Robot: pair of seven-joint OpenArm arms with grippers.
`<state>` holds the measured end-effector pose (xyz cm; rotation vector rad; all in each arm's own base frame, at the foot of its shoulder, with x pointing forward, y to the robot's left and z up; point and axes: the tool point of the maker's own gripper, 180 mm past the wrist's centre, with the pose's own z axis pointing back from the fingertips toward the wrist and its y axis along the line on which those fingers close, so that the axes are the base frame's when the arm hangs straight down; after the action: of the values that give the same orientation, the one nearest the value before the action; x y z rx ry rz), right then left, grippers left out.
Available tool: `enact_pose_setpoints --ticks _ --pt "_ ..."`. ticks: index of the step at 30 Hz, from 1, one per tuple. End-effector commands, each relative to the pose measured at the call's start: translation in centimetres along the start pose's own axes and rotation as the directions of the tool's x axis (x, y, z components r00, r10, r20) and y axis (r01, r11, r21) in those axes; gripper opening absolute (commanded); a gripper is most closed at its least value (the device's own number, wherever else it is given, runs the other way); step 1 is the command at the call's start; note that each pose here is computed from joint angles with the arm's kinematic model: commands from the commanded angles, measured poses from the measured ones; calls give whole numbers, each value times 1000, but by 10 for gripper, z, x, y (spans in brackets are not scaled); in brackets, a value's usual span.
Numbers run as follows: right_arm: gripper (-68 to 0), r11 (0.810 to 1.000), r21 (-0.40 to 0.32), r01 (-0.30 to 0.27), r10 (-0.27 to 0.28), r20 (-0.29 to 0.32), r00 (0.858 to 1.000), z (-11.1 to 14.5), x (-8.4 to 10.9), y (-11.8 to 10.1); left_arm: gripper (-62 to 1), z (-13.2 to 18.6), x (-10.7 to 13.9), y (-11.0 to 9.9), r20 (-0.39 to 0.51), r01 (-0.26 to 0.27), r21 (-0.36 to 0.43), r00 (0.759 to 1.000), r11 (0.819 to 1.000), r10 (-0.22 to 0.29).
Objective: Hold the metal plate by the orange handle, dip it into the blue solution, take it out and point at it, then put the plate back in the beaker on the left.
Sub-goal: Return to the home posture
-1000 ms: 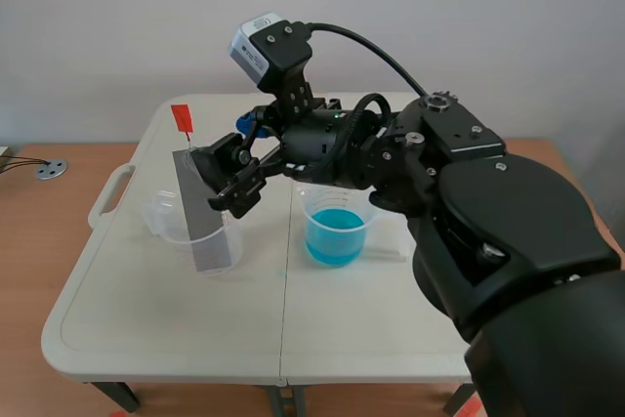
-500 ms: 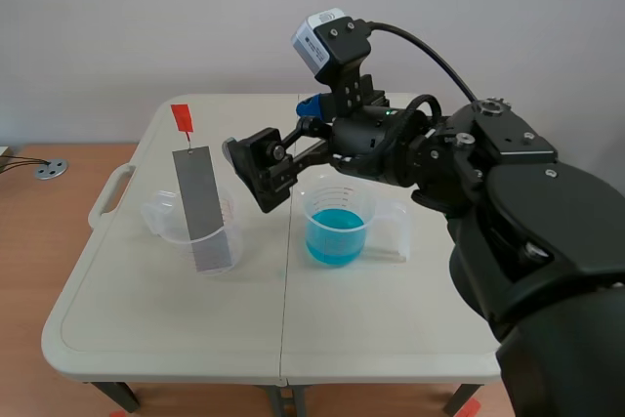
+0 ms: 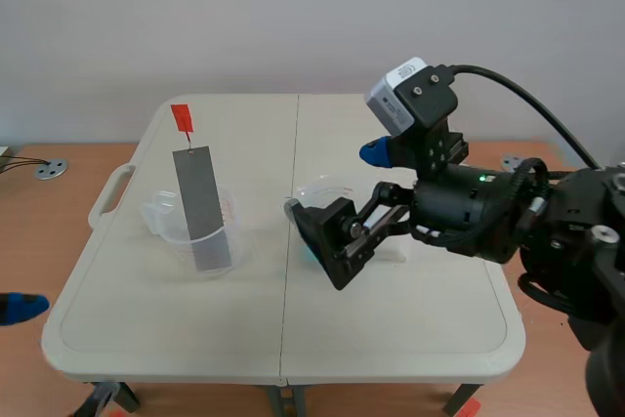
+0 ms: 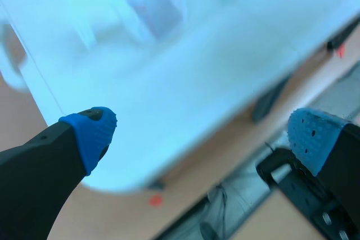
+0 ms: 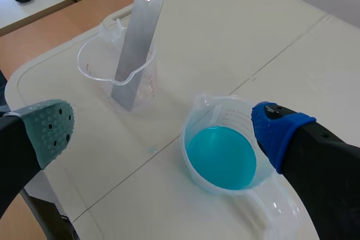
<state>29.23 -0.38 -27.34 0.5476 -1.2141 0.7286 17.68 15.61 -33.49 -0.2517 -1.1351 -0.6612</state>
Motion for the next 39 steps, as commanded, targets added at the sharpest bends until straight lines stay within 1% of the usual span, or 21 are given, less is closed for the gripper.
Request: enact_pose_setpoints --ticks 1,7,11,13,17,19,21,25,30,33,36,39 --pt "-12 999 -30 -18 19 30 999 9 11 -8 14 -6 19 3 55 6 6 998 1000 -6" --pt "-12 998 -66 -2 4 30 1000 44 10 -8 14 -23 64 15 157 61 22 985 998 -64" --pt "-12 997 -75 -9 10 11 1000 61 7 -6 14 -30 87 24 201 73 41 976 997 -79" --pt "-12 997 -77 -3 4 7 1000 69 7 -5 14 -32 97 27 224 86 48 970 995 -94" --pt "-12 996 -87 11 -10 6 1000 82 7 -4 14 -35 115 32 275 82 60 957 995 -95" --pt "-12 995 -98 18 -18 9 1000 87 8 -5 14 -35 123 34 299 71 64 950 995 -87" --pt "-12 994 -107 21 -21 6 1000 90 6 -7 14 -35 129 34 314 77 65 945 995 -93" --pt "-12 993 -113 20 -21 -9 1000 91 3 -8 14 -34 143 29 355 63 51 932 997 -77" --pt "-12 993 -113 20 -22 -12 1000 91 3 -8 14 -36 155 8 387 59 0 921 998 -54" --pt "-12 993 -113 20 -22 -16 1000 91 2 -8 14 -38 158 0 398 51 -9 916 999 -43" --pt "-12 993 -113 20 -22 -17 1000 91 2 -8 14 -44 157 -3 378 52 -15 925 999 -42" --pt "-12 993 -113 20 -22 -15 1000 91 2 -8 14 -45 156 -3 375 51 -13 926 999 -42"
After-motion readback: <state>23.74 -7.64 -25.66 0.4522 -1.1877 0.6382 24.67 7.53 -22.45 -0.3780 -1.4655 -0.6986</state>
